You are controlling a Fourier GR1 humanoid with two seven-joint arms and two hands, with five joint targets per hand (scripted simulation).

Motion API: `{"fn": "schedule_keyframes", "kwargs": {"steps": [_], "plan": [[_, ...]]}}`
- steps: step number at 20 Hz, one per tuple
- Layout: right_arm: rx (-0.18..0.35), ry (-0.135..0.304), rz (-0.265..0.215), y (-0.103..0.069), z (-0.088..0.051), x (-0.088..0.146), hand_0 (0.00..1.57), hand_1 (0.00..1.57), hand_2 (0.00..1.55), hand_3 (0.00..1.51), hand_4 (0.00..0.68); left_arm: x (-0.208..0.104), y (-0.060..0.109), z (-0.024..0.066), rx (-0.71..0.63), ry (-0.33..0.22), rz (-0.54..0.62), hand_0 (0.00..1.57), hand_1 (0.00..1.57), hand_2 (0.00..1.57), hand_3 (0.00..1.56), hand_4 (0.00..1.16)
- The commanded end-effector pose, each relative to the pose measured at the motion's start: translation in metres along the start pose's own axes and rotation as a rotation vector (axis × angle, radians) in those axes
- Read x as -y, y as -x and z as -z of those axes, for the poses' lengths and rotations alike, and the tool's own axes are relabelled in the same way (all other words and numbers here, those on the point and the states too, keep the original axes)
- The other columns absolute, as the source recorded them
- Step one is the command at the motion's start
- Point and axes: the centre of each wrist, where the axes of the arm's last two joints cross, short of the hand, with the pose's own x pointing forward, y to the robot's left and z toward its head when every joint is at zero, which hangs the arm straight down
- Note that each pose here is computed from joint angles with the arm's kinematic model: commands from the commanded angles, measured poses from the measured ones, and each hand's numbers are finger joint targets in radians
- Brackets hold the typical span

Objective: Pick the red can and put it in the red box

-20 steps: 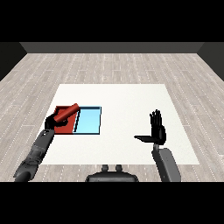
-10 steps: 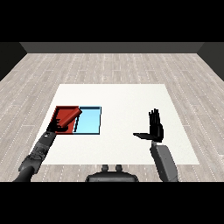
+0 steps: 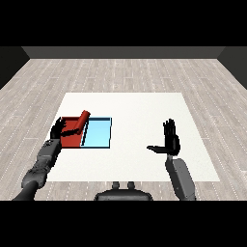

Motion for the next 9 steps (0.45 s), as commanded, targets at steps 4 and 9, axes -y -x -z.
{"fn": "schedule_keyframes", "kwargs": {"steps": [4, 9], "plan": [[0.011, -0.038, -0.008, 0.004, 0.0, 0.001, 0.0, 0.0, 0.0, 0.0, 0.0, 0.051, -0.04, -0.0005, 0.444, 0.11, -0.642, 0.0, 0.0, 0.0, 0.0, 0.0], [0.002, -0.084, -0.035, 0.0, -0.008, 0.011, 0.0, 0.0, 0.0, 0.0, 0.0, 0.113, -0.023, -0.0468, 0.562, 0.242, -0.745, 0.0, 0.0, 0.0, 0.0, 0.0]]}}
